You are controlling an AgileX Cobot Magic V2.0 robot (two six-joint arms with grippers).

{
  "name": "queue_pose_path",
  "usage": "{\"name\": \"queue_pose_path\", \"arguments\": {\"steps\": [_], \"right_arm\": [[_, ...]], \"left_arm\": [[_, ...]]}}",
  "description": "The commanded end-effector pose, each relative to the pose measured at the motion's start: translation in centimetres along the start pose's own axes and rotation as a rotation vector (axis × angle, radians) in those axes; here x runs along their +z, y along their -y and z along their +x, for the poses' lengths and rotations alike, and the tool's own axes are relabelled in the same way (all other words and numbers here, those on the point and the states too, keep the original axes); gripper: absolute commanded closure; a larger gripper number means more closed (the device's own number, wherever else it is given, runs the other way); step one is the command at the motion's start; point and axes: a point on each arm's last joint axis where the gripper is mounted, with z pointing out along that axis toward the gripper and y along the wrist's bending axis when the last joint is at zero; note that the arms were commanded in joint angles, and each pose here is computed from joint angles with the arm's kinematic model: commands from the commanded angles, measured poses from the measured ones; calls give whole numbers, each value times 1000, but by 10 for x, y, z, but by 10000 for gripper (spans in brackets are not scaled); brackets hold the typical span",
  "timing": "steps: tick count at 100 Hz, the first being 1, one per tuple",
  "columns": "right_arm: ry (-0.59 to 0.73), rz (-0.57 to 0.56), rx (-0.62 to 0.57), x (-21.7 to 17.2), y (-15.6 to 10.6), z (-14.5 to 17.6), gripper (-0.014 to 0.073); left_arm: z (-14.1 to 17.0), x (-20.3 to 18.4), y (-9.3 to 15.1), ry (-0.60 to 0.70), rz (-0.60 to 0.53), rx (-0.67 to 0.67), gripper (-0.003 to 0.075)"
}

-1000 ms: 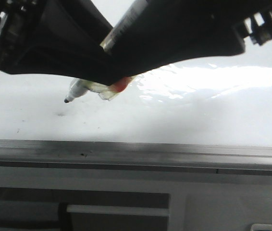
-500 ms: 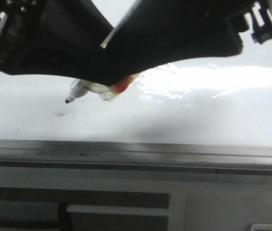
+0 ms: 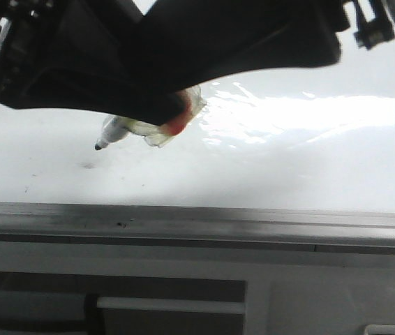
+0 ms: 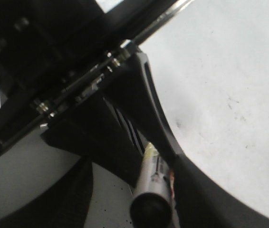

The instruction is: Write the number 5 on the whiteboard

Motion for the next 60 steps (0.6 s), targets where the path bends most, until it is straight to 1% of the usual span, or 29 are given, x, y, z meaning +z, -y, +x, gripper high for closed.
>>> {"name": "queue_pose_path", "arguments": {"steps": [1,7,27,37,49,60], "right_arm": [[96,58,-2,-9,6,-18,281],[99,61,-2,-9,6,-18,328],[99,61,-2,-9,6,-18,567],[99,62,-4,-9,6,-18,664],[99,62,-4,-9,6,-18,665],[98,60,-4,-9,6,-18,665]], "left_arm": [[-13,-10,-13,65,-89,-14,740],[-13,-10,-13,65,-89,-14,741],[-13,-10,-13,65,-89,-14,741],[-13,-10,-13,65,-89,-14,741],[-13,-10,-13,71,-88,-34,741],[-16,-10,-15,101,-103,-123,734]]}}
